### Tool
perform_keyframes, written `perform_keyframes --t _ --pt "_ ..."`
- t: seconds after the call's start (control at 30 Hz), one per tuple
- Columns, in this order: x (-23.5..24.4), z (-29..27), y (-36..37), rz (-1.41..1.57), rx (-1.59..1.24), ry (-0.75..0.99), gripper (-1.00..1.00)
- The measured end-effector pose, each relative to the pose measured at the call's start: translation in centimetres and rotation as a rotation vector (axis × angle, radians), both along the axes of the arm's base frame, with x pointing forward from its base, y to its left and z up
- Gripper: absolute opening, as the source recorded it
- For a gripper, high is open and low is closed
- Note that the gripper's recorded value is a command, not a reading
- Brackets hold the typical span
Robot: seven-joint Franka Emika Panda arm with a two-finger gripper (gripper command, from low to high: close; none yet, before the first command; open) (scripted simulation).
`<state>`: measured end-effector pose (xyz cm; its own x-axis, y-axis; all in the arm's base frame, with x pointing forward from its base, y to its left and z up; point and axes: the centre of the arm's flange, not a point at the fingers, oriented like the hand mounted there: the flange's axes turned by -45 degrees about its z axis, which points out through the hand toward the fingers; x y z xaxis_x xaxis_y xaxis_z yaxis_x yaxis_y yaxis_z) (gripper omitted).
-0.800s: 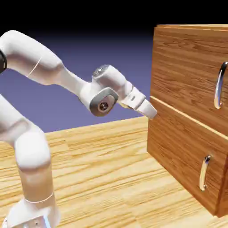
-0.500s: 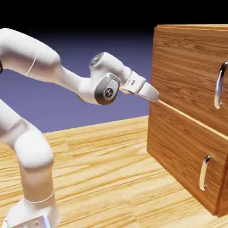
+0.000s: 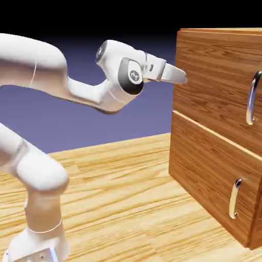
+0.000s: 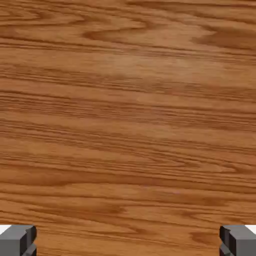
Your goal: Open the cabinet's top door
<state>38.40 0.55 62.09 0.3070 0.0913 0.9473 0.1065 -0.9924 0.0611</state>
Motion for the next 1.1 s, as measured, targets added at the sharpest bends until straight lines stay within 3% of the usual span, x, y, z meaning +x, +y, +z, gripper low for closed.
perform_keyframes --t 0.57,1.1 --pt "0.4 2.5 -6.8 -0.007 0.048 -0.22 0.0" --pt "4.6 -2.6 -15.9 -0.04 0.082 -0.315 0.0"
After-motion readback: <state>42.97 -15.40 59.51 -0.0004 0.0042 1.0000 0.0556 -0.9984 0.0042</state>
